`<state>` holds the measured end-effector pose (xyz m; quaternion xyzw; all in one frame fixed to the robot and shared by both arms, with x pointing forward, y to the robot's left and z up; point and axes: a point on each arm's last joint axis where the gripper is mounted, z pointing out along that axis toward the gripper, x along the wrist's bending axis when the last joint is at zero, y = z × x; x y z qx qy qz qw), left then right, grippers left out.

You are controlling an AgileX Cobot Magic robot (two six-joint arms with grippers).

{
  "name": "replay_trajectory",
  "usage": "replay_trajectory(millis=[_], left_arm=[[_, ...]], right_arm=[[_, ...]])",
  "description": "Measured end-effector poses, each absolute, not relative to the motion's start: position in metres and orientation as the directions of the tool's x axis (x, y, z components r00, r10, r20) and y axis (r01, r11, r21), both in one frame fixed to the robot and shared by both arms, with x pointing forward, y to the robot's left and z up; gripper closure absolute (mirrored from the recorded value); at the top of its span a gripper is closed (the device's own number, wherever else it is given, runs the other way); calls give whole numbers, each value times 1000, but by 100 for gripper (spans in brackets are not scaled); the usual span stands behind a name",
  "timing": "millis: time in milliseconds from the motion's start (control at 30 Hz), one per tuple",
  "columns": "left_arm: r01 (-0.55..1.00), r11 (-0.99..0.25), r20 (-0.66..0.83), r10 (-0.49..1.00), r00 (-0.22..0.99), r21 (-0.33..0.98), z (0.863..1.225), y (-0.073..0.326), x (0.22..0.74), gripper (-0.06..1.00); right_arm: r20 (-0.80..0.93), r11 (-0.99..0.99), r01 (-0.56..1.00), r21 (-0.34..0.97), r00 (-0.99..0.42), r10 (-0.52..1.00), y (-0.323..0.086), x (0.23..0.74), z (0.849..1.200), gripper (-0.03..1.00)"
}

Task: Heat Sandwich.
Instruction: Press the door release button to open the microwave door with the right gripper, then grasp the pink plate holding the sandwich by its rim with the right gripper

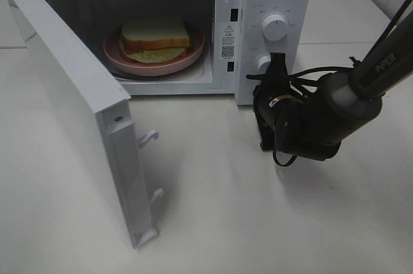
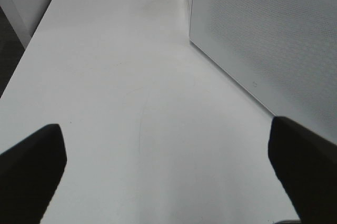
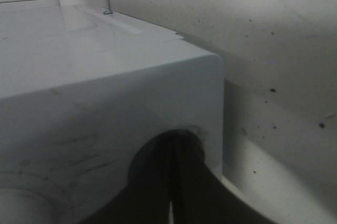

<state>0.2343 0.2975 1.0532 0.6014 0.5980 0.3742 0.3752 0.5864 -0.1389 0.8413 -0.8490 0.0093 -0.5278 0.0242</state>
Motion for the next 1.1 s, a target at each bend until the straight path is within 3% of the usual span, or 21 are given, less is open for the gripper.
replay_trajectory(millis=[667,1100], left_arm=[[438,-3,1,1000,5,899,1053,298,234,-4],[438,-3,1,1000,5,899,1053,298,234,-4]], right_arm=[[858,-996,40,-77,512,-46,-144,584,857,96],[804,-989,148,-26,591,67,-150,558,878,96]])
